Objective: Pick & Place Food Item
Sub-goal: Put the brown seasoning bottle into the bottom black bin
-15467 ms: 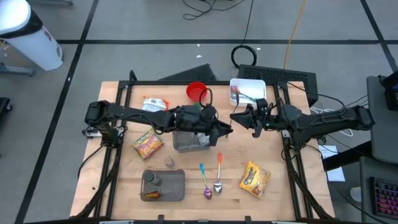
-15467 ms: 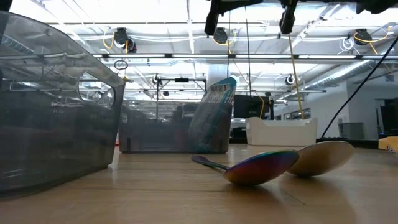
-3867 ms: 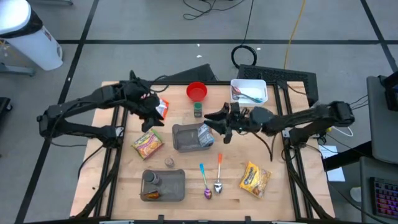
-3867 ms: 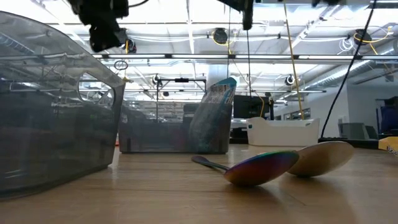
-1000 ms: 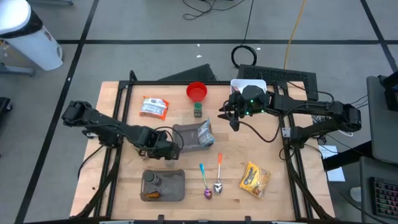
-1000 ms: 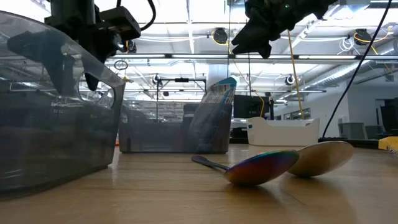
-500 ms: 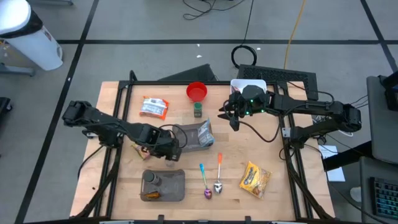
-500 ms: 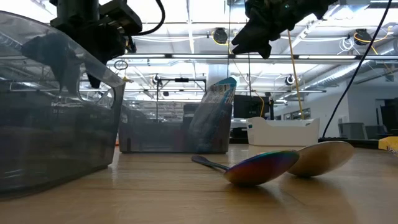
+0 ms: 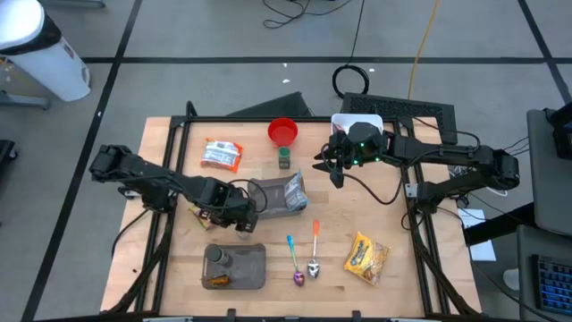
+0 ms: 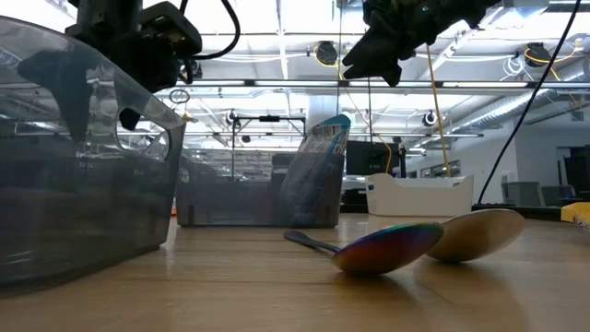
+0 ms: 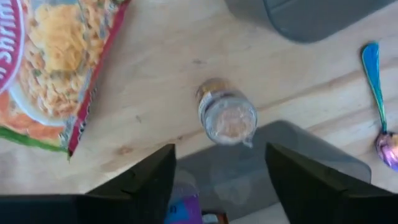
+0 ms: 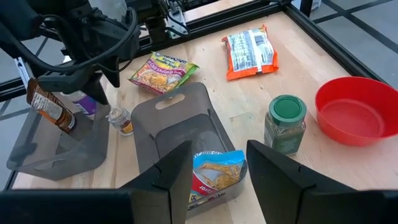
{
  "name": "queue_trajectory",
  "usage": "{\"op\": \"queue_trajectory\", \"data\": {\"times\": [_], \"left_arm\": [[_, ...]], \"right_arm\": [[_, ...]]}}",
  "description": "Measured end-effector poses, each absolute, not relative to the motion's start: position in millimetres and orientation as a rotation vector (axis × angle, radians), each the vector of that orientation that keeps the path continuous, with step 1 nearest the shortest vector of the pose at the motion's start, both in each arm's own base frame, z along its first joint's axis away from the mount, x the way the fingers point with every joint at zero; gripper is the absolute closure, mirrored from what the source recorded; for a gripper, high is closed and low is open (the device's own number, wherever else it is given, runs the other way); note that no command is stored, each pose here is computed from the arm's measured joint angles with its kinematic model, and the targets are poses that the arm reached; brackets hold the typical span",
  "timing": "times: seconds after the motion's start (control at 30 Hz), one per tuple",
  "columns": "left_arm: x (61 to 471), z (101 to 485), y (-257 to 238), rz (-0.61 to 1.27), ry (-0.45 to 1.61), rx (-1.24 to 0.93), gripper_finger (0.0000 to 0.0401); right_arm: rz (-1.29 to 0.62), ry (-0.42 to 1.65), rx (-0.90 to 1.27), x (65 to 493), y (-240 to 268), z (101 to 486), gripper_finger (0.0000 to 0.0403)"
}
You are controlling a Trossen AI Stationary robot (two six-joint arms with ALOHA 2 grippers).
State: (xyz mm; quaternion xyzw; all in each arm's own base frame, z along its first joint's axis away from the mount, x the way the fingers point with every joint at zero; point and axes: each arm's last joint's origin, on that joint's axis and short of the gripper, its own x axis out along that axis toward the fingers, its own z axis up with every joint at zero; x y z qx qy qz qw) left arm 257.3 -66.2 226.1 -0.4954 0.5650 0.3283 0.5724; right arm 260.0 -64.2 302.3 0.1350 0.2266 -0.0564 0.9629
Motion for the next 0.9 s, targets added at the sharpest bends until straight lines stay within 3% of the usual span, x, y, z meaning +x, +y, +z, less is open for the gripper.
{"op": "queue_trajectory", "data": {"times": [0.2,0.37,0.53,0.67,0.9], "left_arm": [[260,227,-68,0.709,1.335,-1.197,0.0063],[269,229,-72,0.671,1.213,-1.188,0.0023],[274,231,-74,0.699,1.103,-1.22,0.001],[272,221,-73,0.792,1.16,-1.212,0.0009],[282,199,-79,0.784,1.292,-1.241,0.0009]], "right_arm": [[-0.115,0.459,0.273,260,-64,302,0.0261],[-0.115,0.459,0.274,260,-64,302,0.0261],[-0.115,0.462,0.274,260,-64,302,0.0263],[-0.115,0.462,0.274,260,-64,302,0.0263],[-0.115,0.465,0.275,260,-64,302,0.0262]]}}
